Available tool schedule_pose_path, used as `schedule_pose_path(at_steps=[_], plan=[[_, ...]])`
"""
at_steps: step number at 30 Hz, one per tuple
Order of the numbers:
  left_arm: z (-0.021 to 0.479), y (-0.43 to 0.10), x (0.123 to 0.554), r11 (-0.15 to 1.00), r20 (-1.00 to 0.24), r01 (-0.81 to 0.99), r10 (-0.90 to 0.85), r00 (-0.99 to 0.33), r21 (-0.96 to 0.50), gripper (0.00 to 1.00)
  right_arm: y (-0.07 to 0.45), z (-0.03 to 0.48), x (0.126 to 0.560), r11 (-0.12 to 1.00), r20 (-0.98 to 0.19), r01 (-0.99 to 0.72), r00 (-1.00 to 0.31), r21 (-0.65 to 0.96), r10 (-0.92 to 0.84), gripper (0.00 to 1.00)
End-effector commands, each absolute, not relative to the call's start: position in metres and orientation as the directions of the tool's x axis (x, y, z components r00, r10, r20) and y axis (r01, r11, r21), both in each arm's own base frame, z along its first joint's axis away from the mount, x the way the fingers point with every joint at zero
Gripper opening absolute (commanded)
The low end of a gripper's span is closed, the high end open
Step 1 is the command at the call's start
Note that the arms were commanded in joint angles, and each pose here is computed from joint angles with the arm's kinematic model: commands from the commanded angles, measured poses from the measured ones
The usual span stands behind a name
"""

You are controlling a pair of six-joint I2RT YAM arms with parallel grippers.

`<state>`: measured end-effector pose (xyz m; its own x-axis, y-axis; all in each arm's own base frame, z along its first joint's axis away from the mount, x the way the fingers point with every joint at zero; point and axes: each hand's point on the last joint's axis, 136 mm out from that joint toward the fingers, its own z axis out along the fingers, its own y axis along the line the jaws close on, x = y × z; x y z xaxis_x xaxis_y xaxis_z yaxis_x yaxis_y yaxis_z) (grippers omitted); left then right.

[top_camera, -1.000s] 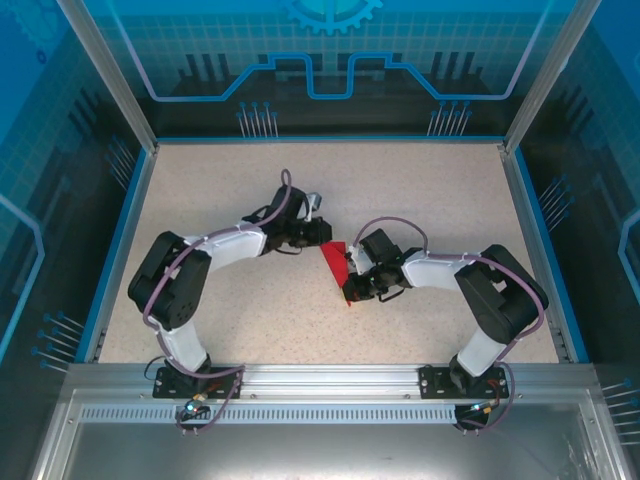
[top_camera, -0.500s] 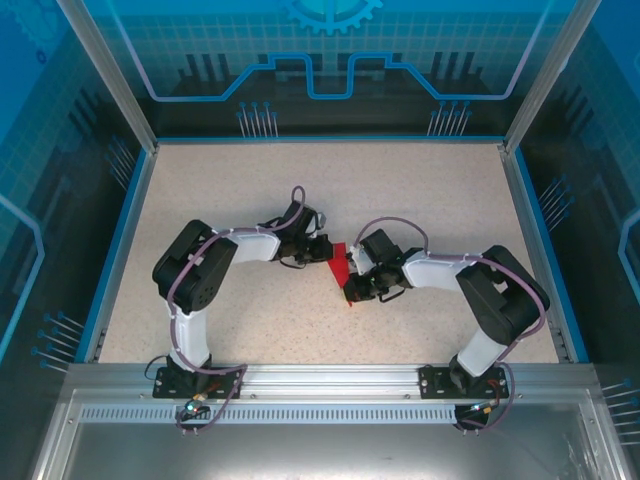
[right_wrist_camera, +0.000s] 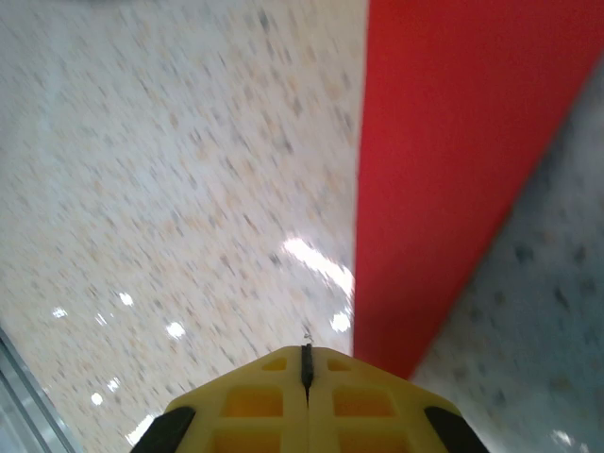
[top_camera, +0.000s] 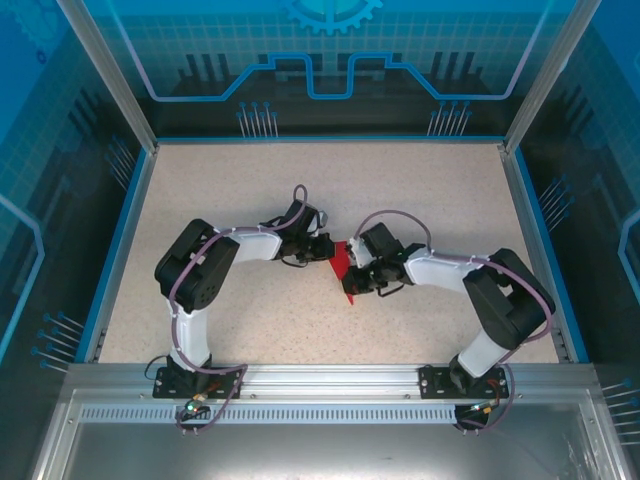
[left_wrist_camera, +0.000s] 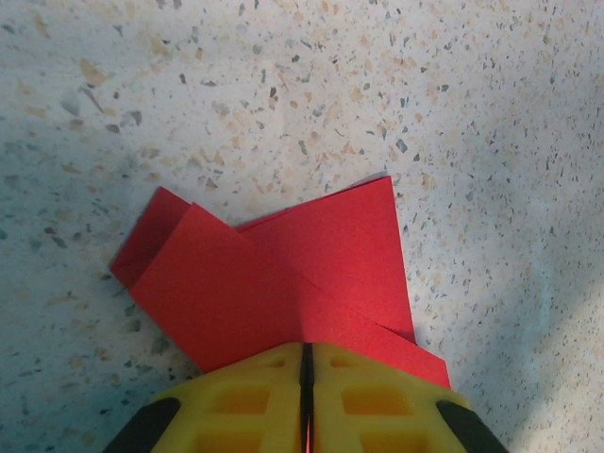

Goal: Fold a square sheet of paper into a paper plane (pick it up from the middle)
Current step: Fold the wing for the fifth time at the center of the table.

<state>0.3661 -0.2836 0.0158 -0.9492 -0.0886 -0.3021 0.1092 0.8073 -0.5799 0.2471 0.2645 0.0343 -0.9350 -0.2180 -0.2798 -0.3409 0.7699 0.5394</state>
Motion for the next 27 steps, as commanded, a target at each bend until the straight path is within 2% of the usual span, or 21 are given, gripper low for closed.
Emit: schedule_pose_path(at_steps=[1,8,18,27], plan=[[-0.010,-0.268,0.363,0.858,-0.268,0.069,-0.082,-0.960,-0.510,0.10,0.280,0.037,0.273,0.753,-0.308,-0.327,-0.936,0.571,-0.172,0.04],[-0.013,-0.267,0.362,0.863,-0.266,0.066,-0.081,-0.961,-0.501,0.10,0.282,0.024,0.299,0.794,-0.328,-0.299,-0.935,0.529,-0.134,0.03],[-0.017,-0.262,0.361,0.874,-0.261,0.047,-0.093,-0.961,-0.484,0.10,0.286,0.031,0.312,0.751,-0.375,-0.303,-0.924,0.586,-0.080,0.03],[-0.020,-0.260,0.360,0.878,-0.253,0.029,-0.106,-0.962,-0.478,0.10,0.277,0.004,0.301,0.800,-0.322,-0.301,-0.936,0.519,-0.143,0.03]])
